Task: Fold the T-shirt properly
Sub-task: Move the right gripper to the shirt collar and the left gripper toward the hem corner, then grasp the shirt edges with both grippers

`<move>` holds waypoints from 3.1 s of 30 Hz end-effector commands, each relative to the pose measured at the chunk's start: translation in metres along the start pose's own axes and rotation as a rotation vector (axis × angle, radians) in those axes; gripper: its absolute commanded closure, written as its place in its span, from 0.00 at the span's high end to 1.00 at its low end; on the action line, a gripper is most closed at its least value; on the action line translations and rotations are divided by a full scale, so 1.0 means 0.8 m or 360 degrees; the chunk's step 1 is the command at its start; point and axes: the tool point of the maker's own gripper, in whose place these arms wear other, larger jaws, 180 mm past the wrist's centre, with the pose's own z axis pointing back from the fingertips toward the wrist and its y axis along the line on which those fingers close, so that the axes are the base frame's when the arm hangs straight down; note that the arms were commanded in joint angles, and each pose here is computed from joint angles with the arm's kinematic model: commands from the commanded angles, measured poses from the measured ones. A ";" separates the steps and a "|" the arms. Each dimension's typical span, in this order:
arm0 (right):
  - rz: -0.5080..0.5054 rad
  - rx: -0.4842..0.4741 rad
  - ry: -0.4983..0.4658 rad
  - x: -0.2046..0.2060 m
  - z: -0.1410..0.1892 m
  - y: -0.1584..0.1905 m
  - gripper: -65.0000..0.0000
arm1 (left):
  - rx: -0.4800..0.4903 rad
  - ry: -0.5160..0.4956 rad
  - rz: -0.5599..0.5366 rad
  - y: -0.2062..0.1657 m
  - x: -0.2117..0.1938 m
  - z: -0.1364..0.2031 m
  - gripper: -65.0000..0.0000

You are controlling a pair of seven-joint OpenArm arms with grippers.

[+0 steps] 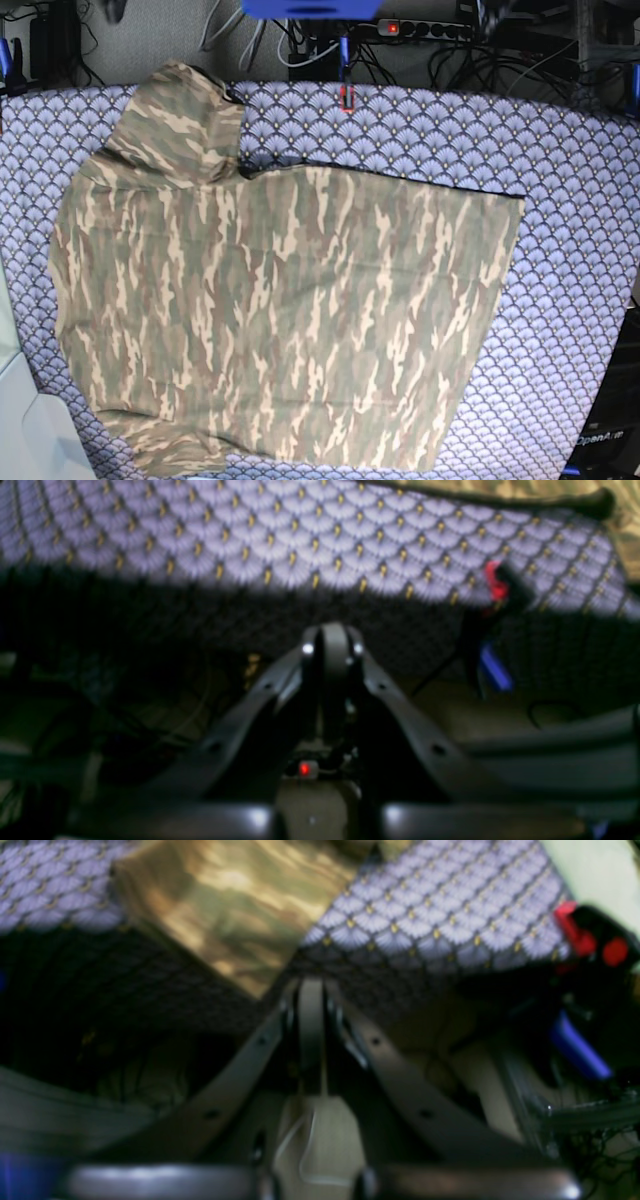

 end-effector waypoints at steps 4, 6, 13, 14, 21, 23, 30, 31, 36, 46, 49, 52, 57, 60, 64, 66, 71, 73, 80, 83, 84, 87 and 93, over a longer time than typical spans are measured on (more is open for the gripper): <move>-0.0067 0.0094 0.0027 0.046 -0.027 0.003 0.00 | -0.0012 -0.0044 -0.0063 0.001 0.042 -0.023 0.01; -0.0133 0.0135 0.0048 0.063 -0.045 0.007 0.00 | -0.0005 -0.0018 -0.0093 0.005 0.050 -0.035 0.01; -0.0434 0.0235 0.0241 0.070 -0.111 0.010 0.00 | 0.0002 0.0026 -0.0132 0.011 0.061 -0.076 0.20; -0.0477 0.0254 0.0271 0.070 -0.117 0.012 0.02 | 0.0008 0.0022 -0.0134 0.013 0.062 -0.079 0.24; -0.0687 0.0432 0.0297 0.094 -0.147 0.033 0.36 | 0.0000 -0.0045 -0.0143 0.011 0.079 -0.088 0.34; -0.0723 0.0539 0.0259 0.105 -0.148 0.047 0.40 | -0.0001 -0.0064 -0.0148 0.010 0.085 -0.089 0.34; -0.0932 0.0537 0.0258 0.101 -0.164 0.041 0.40 | 0.0100 -0.0102 -0.0207 0.040 0.103 -0.099 0.35; -0.0959 0.0514 0.0274 0.094 -0.169 0.036 0.40 | 0.0116 -0.0072 -0.0212 0.045 0.101 -0.102 0.35; -0.1055 0.0425 0.0349 0.064 -0.183 0.013 0.40 | 0.0177 -0.0037 -0.0098 0.074 0.113 -0.117 0.35; -0.1087 0.0313 0.0452 0.024 -0.190 -0.014 0.40 | 0.0137 0.0141 -0.0110 0.107 0.129 -0.145 0.35; -0.1100 0.0297 0.0470 0.016 -0.188 -0.013 0.40 | 0.0145 0.0127 -0.0123 0.112 0.136 -0.146 0.35; -0.1107 0.0277 0.0496 0.006 -0.186 -0.016 0.40 | 0.0139 0.0130 -0.0124 0.112 0.137 -0.148 0.35; -0.1127 0.0422 0.0596 -0.011 -0.172 0.028 0.40 | 0.0138 0.0131 -0.0124 0.112 0.137 -0.149 0.35; -0.1158 0.0491 0.0636 -0.018 -0.164 0.054 0.40 | 0.0140 0.0131 -0.0123 0.112 0.137 -0.149 0.35; -0.1170 0.0520 0.0645 -0.021 -0.157 0.060 0.40 | 0.0140 0.0139 -0.0123 0.112 0.135 -0.148 0.35; -0.1170 0.0530 0.0634 -0.019 -0.158 0.060 0.40 | 0.0140 0.0139 -0.0123 0.112 0.135 -0.148 0.35; -0.1167 0.0528 0.0626 -0.017 -0.159 0.058 0.27 | 0.0148 0.0128 -0.0118 0.113 0.137 -0.149 0.35; -0.1167 0.0524 0.0625 -0.017 -0.160 0.058 0.14 | 0.0149 0.0125 -0.0116 0.114 0.138 -0.150 0.35; -0.1169 0.0520 0.0625 -0.016 -0.161 0.057 0.00 | 0.0150 0.0078 -0.0095 0.116 0.148 -0.163 0.35; -0.1169 0.0520 0.0625 -0.016 -0.161 0.057 0.00 | 0.0154 0.0066 -0.0043 0.122 0.146 -0.178 0.43; -0.1169 0.0520 0.0625 -0.016 -0.161 0.057 0.00 | 0.0156 0.0074 -0.0020 0.125 0.142 -0.182 0.49; -0.1169 0.0520 0.0625 -0.016 -0.161 0.057 0.00 | 0.0148 0.0093 0.0046 0.131 0.131 -0.199 0.64; -0.1167 0.0522 0.0627 -0.017 -0.161 0.058 0.00 | 0.0142 0.0107 0.0200 0.140 0.116 -0.235 0.68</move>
